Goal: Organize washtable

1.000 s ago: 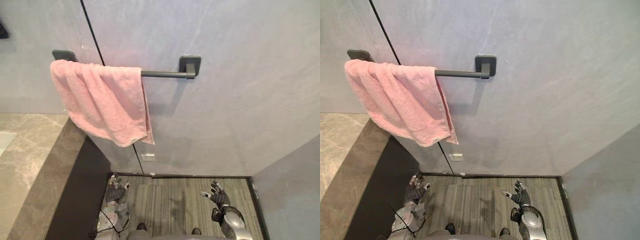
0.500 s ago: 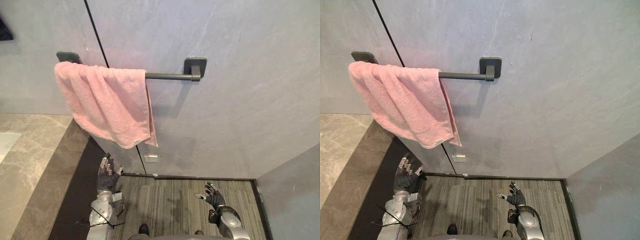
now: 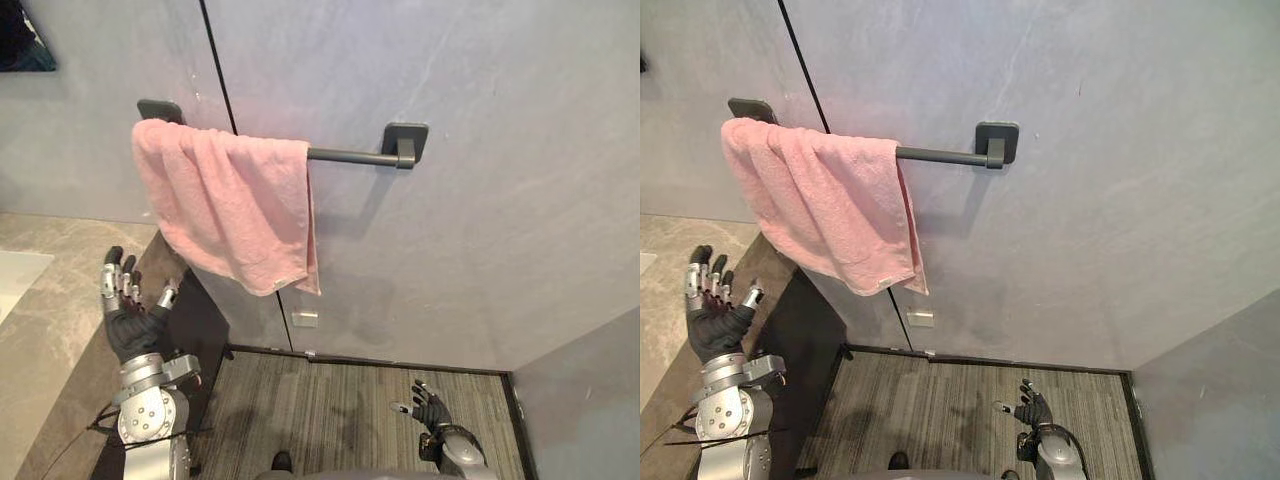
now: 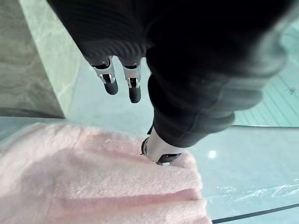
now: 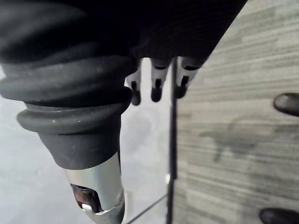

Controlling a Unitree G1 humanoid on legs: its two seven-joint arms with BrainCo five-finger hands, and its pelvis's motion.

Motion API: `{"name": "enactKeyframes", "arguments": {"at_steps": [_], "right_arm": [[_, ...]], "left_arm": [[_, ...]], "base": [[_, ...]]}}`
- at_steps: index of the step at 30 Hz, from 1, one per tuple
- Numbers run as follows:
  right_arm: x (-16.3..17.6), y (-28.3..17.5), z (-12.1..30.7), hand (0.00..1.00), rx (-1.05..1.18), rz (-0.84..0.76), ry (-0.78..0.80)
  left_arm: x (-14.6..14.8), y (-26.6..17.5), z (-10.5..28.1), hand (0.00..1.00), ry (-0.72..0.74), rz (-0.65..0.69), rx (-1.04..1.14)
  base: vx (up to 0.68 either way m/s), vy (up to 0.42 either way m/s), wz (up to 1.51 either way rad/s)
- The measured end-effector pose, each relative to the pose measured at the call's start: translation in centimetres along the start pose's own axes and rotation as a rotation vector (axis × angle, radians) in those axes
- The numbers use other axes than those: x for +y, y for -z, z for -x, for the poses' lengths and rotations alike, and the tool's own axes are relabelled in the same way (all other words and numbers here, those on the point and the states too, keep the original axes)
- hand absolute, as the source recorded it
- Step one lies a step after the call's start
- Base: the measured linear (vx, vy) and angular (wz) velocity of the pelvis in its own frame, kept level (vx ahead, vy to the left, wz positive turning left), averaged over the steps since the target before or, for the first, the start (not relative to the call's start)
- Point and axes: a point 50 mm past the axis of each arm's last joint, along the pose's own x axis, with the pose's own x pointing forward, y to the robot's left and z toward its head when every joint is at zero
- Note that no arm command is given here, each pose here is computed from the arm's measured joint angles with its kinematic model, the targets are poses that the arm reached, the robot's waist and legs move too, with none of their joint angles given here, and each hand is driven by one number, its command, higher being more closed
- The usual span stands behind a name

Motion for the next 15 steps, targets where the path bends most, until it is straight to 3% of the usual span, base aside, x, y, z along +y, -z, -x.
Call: {"name": "enactKeyframes", "arguments": {"at_steps": [5,15], "right_arm": [[-0.4,0.2,0.1,0.00,0.005,0.009,0.001],[-1.5,-0.4,0.7,0.00,-0.036,0.028,-0.014]], "left_arm": [[0.7,-0.8,-1.2,0.00,-0.035,-0.004,-0.058],[1.5,-2.0,-6.6,0.00,0.119,-0.163,-0.148]], "base": [[-0.06,-0.005,-0.02],[-0.02,-0.004,-0.04]]}}
